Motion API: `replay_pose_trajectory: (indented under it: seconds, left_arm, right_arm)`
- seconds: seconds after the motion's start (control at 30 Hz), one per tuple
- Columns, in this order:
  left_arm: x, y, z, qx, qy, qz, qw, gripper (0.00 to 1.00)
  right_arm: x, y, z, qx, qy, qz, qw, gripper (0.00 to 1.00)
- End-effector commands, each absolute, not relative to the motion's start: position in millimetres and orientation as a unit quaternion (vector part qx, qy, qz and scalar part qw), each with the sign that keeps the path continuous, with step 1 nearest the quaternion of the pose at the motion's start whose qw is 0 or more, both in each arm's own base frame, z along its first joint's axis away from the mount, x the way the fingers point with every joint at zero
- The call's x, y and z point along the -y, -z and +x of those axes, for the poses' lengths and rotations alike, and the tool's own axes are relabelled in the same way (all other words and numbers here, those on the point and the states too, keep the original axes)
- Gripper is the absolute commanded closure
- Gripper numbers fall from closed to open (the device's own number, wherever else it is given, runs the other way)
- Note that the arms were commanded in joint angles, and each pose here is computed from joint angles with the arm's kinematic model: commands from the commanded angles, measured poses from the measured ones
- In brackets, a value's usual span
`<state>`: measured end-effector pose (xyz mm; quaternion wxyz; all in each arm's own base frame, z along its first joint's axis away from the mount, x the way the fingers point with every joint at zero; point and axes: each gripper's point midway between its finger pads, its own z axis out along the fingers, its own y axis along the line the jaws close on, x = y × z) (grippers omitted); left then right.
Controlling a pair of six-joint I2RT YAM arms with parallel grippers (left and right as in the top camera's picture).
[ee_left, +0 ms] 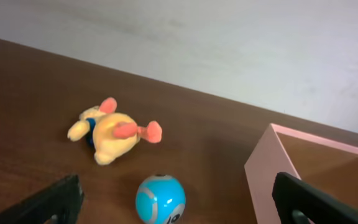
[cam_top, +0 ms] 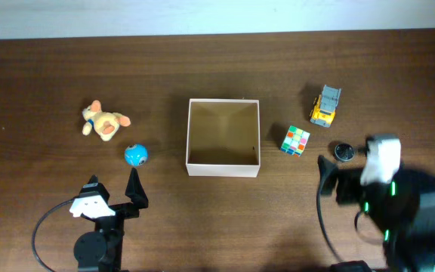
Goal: Pack container
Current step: 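Move the right gripper over the Rubik's cube and lower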
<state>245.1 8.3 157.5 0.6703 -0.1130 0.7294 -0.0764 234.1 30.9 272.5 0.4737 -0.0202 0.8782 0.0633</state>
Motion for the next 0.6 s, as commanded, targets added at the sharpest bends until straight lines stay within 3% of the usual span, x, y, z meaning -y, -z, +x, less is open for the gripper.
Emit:
replay_pose_trajectory:
  seconds: [0.0, 0.13, 0.27, 0.3, 0.37, 0.57]
  left_arm:
    - [-7, -157, 245, -0.729, 0.075, -0.104, 0.672, 0.01]
    - [-7, -157, 245, -0.729, 0.075, -0.104, 0.672, 0.01]
    - [-7, -157, 245, -0.729, 0.075, -0.104, 0.672, 0.01]
    - [-7, -157, 245, -0.729, 0.075, -0.104, 0.672, 0.01]
    - [-7, -157, 245, -0.729, 0.075, -0.104, 0.672, 0.01]
    - [-7, -157, 245, -0.729, 0.075, -0.104, 0.672, 0.01]
  right_arm:
    - [-51, -283, 265, -0.916, -0.108, -0.031, 0.384, 0.01]
    - [-72, -270, 297, -0.936, -0.153, -0.043, 0.313, 0.01]
    - [-86, -226, 315, -0.955, -0.181, -0.060, 0.229, 0.01]
    - [-86, -214, 319, -0.959, -0.181, -0.055, 0.209, 0.11]
    - [-87, -195, 325, -0.966, -0.181, -0.037, 0.179, 0.15]
    - [-55, -157, 343, -0.982, -0.095, 0.079, 0.142, 0.11]
